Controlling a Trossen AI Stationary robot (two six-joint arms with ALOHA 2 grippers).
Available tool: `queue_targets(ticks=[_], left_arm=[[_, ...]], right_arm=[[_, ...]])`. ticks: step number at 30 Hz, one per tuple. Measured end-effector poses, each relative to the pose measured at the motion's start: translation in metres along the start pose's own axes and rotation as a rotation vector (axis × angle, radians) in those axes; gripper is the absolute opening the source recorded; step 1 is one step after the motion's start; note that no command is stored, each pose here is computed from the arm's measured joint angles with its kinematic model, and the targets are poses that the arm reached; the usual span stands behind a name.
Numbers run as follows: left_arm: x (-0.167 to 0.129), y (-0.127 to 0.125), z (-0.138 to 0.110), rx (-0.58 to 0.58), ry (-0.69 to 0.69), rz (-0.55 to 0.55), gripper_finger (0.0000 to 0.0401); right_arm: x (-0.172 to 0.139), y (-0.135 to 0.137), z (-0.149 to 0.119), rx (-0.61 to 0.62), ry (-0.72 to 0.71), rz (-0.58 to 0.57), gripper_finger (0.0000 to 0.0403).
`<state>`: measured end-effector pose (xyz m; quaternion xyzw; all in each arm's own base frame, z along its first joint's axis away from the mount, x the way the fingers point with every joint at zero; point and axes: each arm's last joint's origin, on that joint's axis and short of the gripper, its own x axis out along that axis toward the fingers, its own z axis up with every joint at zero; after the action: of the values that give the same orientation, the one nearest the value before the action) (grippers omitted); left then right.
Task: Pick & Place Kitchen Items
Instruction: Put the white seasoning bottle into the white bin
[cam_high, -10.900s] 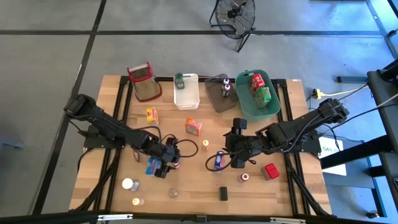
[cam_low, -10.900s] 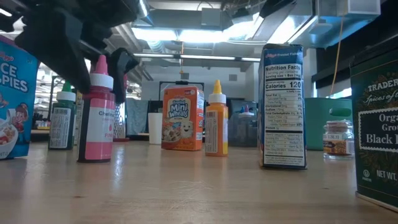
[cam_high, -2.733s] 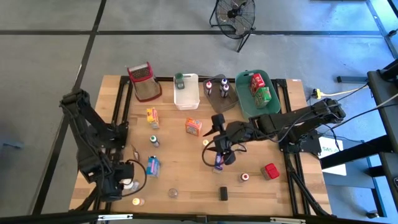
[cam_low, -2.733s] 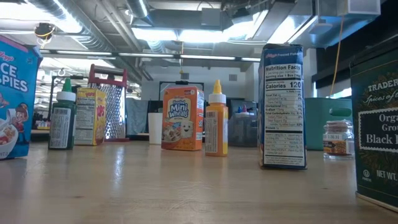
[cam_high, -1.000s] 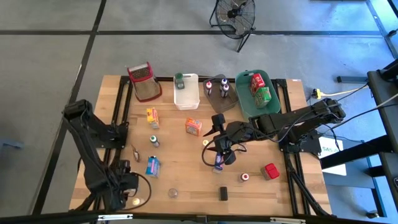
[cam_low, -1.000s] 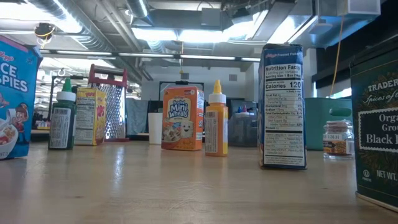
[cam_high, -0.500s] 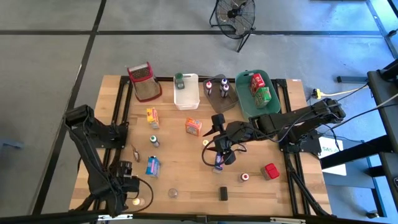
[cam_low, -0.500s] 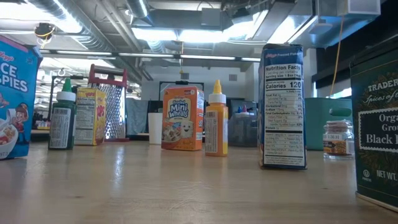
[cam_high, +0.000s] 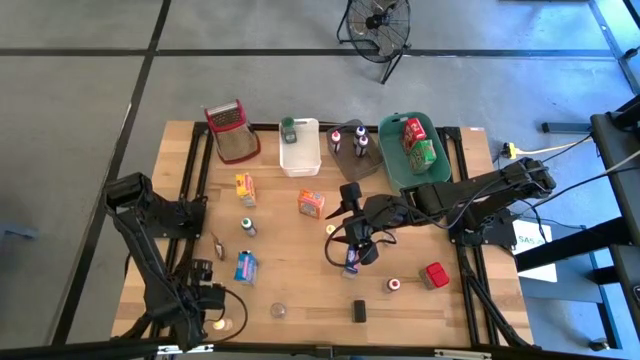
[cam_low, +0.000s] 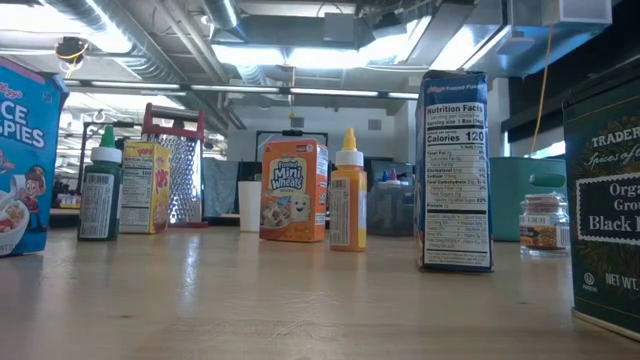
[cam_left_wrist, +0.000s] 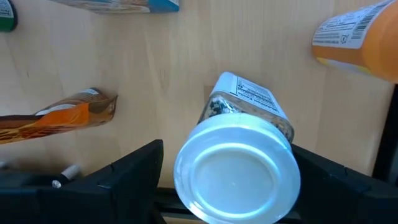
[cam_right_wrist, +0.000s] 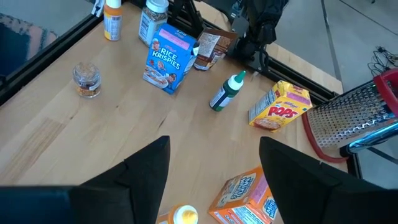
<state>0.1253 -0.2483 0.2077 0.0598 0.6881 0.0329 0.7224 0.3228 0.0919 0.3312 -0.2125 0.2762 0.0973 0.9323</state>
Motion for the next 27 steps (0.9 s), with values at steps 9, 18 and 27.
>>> queue_targets(ticks=[9,18,27], left_arm=[[0.000,0.000,0.000,0.047,-0.011,0.006,0.0310],[0.000,0.000,0.001,0.074,-0.029,0.017,0.0310],[0.011,0.004,-0.003,0.087,0.014,0.026,0.0310]], right_arm=[[0.000,0.000,0.001,0.001,-0.007,-0.002,0.0250],[0.000,0.000,0.001,0.001,-0.006,-0.002,0.0250],[0.000,0.000,0.001,0.001,-0.006,-0.001,0.0250]])
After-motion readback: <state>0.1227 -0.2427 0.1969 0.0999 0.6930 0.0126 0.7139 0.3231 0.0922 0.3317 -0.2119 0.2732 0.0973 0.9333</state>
